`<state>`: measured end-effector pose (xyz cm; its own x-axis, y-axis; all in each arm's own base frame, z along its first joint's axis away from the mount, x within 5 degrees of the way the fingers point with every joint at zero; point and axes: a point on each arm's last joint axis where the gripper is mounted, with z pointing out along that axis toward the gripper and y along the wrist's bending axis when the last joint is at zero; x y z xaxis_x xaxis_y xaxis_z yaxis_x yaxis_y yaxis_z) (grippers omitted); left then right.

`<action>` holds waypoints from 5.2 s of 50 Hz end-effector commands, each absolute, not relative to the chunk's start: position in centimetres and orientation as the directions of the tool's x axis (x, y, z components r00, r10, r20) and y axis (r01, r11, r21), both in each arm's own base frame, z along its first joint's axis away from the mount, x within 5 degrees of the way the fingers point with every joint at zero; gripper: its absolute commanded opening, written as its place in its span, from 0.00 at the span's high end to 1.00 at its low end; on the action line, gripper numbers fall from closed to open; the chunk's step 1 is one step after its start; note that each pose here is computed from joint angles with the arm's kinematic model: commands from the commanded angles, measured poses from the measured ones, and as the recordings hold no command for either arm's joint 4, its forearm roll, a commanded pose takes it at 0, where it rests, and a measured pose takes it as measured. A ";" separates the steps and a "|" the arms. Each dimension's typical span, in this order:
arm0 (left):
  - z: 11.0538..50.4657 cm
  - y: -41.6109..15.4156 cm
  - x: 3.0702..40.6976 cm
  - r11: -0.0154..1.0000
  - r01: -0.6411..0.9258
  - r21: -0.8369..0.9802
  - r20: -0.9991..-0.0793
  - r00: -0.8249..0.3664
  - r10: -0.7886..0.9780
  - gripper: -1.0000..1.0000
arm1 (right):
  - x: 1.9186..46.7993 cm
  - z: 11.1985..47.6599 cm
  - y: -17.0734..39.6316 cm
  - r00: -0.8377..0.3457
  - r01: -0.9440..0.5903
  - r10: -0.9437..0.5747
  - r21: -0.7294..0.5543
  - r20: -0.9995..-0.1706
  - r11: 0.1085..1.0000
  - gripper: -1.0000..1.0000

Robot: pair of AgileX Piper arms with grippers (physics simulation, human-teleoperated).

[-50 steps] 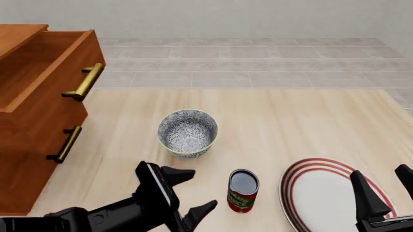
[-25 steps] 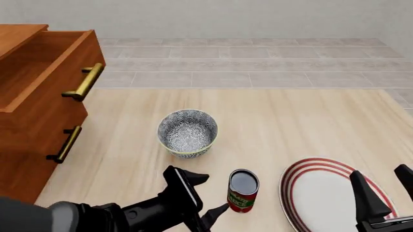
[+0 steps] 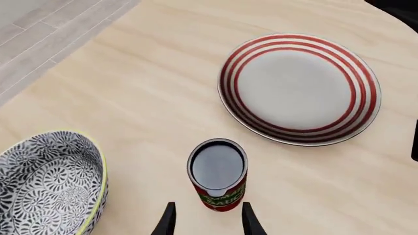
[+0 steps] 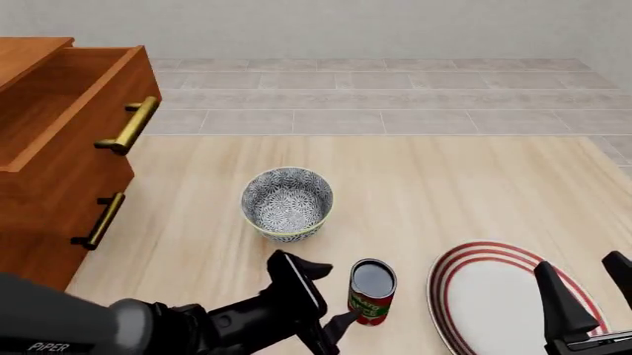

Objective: Put the ketchup in the top drawer of the cabinet.

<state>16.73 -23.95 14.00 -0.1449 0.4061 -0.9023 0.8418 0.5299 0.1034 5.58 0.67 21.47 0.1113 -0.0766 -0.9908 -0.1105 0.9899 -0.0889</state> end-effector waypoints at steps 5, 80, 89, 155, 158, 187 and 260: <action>13.4 -25.3 17.5 0.535 0.841 0.083 -0.901 -0.166 0.401 0.00 | 5.6 21.4 0.7 0.106 -0.115 -0.078 -0.090 -0.991 0.989 0.00; 13.3 -26.7 19.3 0.537 0.836 0.114 -0.896 -0.148 0.419 1.00 | 5.6 21.5 0.7 0.117 -0.110 -0.104 -0.117 -0.988 0.987 0.00; 16.9 -25.6 18.2 0.538 0.835 0.117 -0.921 -0.111 0.373 1.00 | 5.6 21.5 0.7 0.117 -0.108 -0.100 -0.112 -0.988 0.988 0.00; 29.6 -14.1 13.5 0.679 0.727 0.101 -0.987 -0.014 0.163 1.00 | 5.6 21.5 0.6 0.106 -0.093 -0.082 -0.092 -0.991 0.991 0.00; 30.3 -13.7 12.6 0.661 0.736 0.148 -0.985 0.048 0.167 1.00 | 5.6 21.4 0.6 0.104 -0.092 -0.087 -0.097 -0.991 0.991 0.00; 37.5 -7.3 9.4 0.786 0.608 0.114 -0.993 0.063 0.095 1.00 | 5.7 21.4 0.6 0.099 -0.095 -0.119 -0.128 -0.988 0.987 0.00; 47.7 -1.0 4.2 0.930 0.262 0.258 -0.953 -0.092 0.290 1.00 | 5.8 21.2 0.7 0.081 -0.110 -0.106 -0.115 -0.991 0.987 0.00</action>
<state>3.87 -1.21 47.39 -0.0486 0.2579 -0.9650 0.3166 0.9203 0.2300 5.76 0.67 21.25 0.0835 -0.1077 -0.9907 -0.1064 0.9875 -0.1163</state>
